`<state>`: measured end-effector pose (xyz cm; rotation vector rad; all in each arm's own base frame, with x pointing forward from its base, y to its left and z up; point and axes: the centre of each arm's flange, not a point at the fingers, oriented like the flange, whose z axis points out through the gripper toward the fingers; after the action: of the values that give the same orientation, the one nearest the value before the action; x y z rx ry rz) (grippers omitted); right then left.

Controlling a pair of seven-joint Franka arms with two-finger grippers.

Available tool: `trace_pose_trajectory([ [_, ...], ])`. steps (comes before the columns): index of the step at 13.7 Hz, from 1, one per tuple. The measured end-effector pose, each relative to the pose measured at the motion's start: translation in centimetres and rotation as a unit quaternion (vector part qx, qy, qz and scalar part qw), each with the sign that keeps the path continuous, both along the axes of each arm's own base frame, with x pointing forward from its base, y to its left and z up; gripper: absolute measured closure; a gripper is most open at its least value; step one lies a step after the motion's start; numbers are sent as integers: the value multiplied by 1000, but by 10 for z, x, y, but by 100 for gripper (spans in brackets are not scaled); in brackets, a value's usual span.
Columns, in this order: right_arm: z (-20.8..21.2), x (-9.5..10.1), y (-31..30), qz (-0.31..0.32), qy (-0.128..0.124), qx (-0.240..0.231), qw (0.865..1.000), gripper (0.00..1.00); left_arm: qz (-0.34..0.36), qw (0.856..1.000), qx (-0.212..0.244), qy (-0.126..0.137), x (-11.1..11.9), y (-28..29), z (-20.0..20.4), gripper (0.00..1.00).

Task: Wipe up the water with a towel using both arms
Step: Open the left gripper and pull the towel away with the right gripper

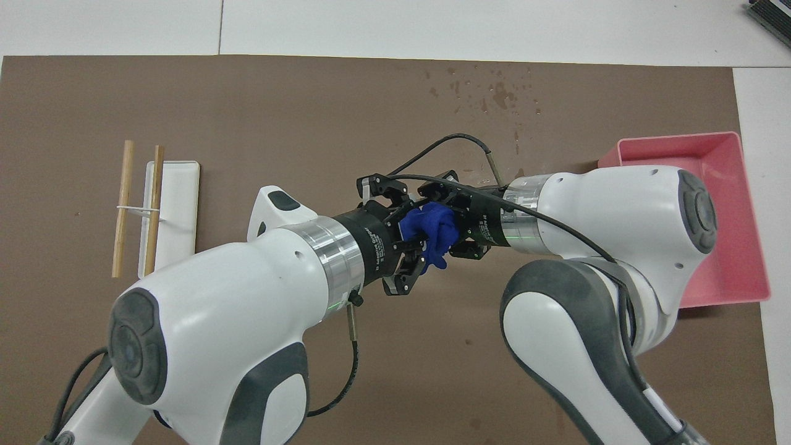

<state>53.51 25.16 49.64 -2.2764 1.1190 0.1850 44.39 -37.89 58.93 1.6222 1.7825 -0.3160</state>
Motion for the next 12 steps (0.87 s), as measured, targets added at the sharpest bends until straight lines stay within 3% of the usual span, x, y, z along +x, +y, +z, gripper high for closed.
trace_pose_trajectory([
  [4,-5,5,-21,40,-8,-11,999,100,-56,996,44,-44,19,27,-3,4],
  [7,-9,9,-36,70,-25,-37,997,100,-159,974,138,-85,48,82,-16,0],
  [9,-12,13,-53,111,-39,-62,991,100,-230,947,193,-117,67,127,-18,0],
  [12,-19,23,-98,192,-77,-113,972,100,-332,891,269,-152,85,194,-21,0],
])
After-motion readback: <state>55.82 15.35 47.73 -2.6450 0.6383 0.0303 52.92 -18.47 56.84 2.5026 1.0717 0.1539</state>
